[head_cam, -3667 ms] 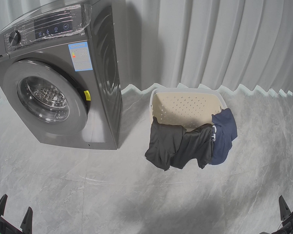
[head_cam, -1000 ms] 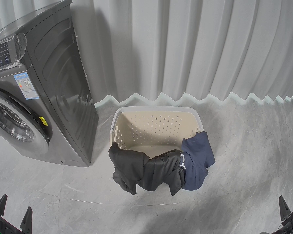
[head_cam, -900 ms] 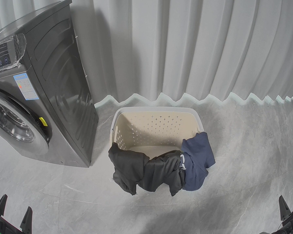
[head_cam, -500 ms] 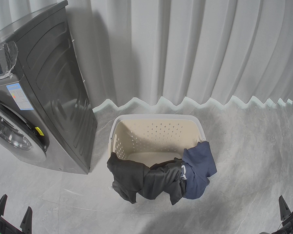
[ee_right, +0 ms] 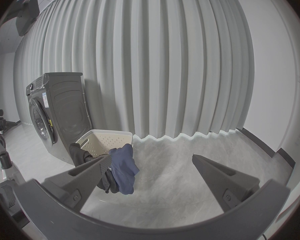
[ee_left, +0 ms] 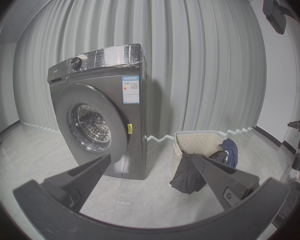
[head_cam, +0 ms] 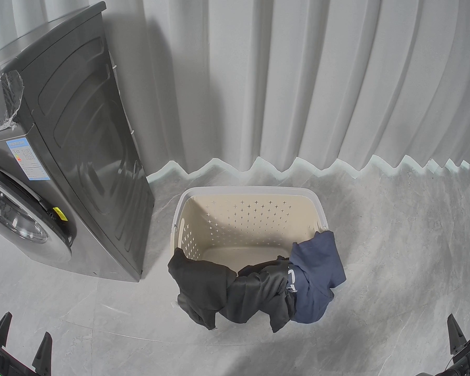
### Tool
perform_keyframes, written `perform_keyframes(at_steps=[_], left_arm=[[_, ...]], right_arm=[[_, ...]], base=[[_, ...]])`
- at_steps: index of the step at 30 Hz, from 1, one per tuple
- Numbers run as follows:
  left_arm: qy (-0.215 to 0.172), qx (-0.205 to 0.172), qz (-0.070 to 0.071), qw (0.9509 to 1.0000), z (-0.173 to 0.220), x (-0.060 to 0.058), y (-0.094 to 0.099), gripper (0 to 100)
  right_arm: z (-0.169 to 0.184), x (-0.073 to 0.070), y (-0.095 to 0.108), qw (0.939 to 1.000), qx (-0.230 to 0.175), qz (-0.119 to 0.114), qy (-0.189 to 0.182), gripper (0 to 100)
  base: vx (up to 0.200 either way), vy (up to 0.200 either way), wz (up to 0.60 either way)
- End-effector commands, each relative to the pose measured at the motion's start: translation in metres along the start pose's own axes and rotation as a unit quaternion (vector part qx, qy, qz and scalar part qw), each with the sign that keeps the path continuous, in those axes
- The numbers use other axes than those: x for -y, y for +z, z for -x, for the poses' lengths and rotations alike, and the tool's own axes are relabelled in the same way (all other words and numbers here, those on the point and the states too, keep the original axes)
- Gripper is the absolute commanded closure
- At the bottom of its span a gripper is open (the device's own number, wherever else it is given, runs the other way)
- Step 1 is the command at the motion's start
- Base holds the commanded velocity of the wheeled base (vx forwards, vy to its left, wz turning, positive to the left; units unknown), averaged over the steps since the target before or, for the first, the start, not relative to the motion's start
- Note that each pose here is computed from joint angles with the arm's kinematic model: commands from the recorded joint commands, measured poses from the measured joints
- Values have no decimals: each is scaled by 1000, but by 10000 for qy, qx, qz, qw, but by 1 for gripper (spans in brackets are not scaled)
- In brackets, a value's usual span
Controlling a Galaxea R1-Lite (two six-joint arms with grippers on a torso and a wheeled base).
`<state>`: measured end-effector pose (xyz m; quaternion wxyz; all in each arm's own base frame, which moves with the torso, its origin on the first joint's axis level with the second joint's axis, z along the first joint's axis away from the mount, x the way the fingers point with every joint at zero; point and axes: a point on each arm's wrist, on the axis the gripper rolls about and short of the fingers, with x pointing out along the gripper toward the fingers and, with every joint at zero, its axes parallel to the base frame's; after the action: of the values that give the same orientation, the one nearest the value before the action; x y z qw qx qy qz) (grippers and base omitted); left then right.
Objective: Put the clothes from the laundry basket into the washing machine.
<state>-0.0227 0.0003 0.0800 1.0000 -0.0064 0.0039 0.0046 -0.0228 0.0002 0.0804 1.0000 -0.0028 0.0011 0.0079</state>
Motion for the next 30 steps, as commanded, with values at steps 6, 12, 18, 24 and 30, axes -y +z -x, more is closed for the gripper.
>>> perform_keyframes(at_steps=[6, 12, 18, 24, 30], left_arm=[[8, 9, 13, 10000, 0, 0, -5, 0], [8, 9, 13, 10000, 0, 0, -5, 0], [8, 9, 21, 10000, 0, 0, -5, 0], [15, 9, 51, 10000, 0, 0, -5, 0], [15, 9, 51, 10000, 0, 0, -5, 0]], right_arm=[[0, 0, -5, 10000, 4, 3, 6, 0], [0, 0, -5, 10000, 4, 3, 6, 0], [0, 0, -5, 10000, 4, 3, 6, 0], [0, 0, -5, 10000, 4, 3, 6, 0], [0, 0, -5, 10000, 4, 3, 6, 0]], base=[[133, 0, 0], [167, 0, 0], [0, 0, 0], [133, 0, 0], [67, 0, 0]])
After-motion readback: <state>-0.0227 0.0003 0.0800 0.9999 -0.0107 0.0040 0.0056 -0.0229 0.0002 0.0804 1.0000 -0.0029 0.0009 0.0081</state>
